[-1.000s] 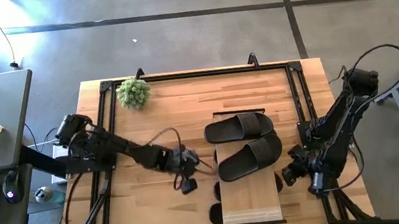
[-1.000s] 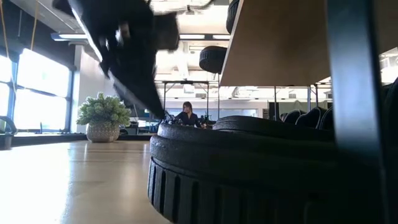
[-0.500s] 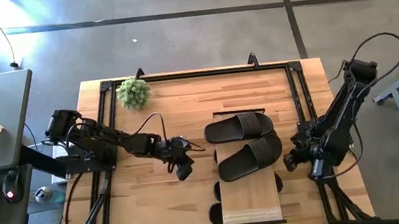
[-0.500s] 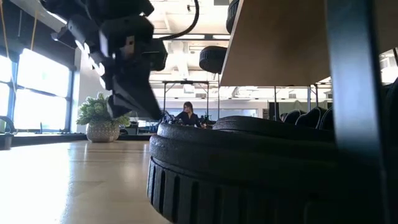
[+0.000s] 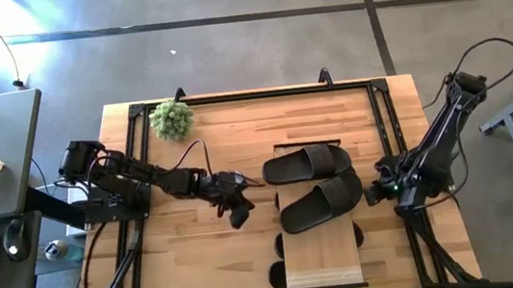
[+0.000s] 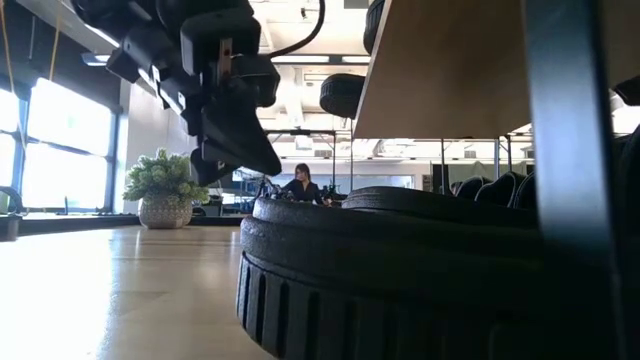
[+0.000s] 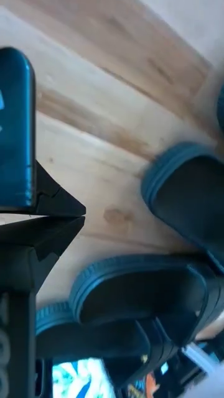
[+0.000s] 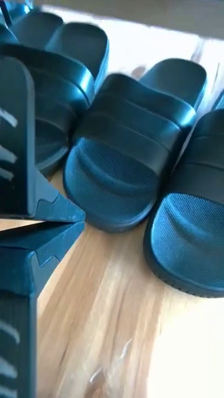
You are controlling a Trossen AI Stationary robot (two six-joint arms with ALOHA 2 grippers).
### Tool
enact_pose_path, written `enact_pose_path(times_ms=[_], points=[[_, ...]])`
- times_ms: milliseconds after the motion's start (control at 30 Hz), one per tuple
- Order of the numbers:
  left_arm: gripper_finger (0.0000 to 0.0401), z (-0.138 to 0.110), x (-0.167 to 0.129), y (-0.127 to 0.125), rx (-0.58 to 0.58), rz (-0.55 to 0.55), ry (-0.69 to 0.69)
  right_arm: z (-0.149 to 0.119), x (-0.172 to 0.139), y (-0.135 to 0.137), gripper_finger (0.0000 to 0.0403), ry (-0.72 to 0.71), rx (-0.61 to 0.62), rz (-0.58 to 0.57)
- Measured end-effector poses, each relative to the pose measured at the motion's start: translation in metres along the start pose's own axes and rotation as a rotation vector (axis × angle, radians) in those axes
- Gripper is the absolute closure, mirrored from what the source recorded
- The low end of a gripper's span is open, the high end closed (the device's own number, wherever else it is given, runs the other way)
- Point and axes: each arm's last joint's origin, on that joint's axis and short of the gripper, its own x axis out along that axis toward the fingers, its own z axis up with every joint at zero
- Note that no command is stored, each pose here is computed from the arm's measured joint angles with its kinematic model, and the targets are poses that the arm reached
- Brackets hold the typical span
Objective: Pick and place slides into the shelf
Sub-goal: Adjust the black slide on the shelf
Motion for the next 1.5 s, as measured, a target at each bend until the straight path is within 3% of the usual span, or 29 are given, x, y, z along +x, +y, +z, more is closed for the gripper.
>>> enact_pose_path(times_ms=[167,333,467,567,667,833,933,1133,1500], points=[[0.0401,0.002,0.0,-0.002,0.003,-0.027,-0.014,0.005,-0.004,0.0,0.0403,0.019,0.06,0.027],[0.0401,0.007,-0.001,-0.009,-0.105,-0.128,-0.035,0.007,-0.007,0.004,0.0403,0.068,0.062,0.042],[0.0401,0.008,-0.002,-0.021,-0.126,-0.261,-0.029,0.01,-0.024,0.012,0.0403,0.131,-0.04,0.022],[0.0401,0.01,-0.009,-0.032,-0.106,-0.309,-0.04,0.015,-0.044,0.02,0.0403,0.152,-0.132,0.022],[0.0401,0.012,-0.017,-0.041,-0.061,-0.33,-0.059,0.019,-0.06,0.032,0.0403,0.139,-0.213,0.097],[0.0401,0.023,-0.029,-0.066,-0.023,-0.39,-0.122,0.021,-0.066,0.039,0.0403,0.123,-0.313,0.135],[0.0401,0.027,-0.031,-0.076,-0.021,-0.374,-0.137,0.018,-0.06,0.038,0.0403,0.129,-0.342,0.117],[0.0401,0.026,-0.033,-0.088,-0.025,-0.231,-0.12,0.016,-0.058,0.042,0.0403,0.066,-0.341,0.143],[0.0401,0.022,-0.014,-0.118,0.056,-0.177,-0.179,0.018,-0.057,0.042,0.0403,0.001,-0.324,0.154]])
